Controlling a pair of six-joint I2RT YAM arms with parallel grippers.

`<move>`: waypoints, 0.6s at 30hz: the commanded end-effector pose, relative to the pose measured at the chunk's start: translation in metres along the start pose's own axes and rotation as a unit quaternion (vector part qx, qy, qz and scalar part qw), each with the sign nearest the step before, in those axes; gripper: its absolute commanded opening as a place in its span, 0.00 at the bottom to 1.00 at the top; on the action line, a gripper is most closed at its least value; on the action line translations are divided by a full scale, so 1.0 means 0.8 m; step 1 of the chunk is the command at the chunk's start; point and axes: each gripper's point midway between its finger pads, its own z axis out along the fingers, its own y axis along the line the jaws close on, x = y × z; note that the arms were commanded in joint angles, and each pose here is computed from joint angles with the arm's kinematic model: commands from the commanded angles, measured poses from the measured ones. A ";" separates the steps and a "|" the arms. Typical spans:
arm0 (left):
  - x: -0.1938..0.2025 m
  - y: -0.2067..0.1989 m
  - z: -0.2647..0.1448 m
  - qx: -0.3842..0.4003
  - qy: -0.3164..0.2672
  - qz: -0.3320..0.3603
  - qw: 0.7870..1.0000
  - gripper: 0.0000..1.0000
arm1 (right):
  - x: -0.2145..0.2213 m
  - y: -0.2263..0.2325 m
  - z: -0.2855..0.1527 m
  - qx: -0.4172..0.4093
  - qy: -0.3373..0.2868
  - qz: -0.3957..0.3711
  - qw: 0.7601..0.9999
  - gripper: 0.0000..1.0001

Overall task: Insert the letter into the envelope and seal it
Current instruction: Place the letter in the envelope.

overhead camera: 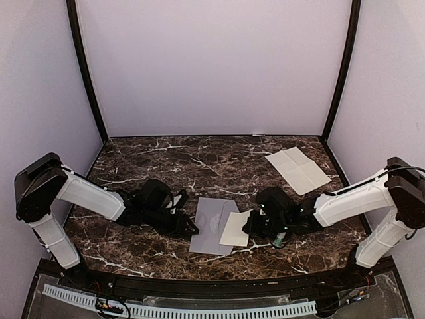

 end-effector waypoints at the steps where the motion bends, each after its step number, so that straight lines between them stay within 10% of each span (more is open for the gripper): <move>1: 0.000 -0.003 0.000 0.010 0.003 -0.001 1.000 0.34 | -0.003 0.004 0.003 -0.009 -0.003 0.003 1.000 0.00; 18: 0.000 -0.006 0.000 0.017 0.003 -0.001 1.000 0.33 | 0.000 0.010 0.013 -0.020 0.004 0.003 1.000 0.00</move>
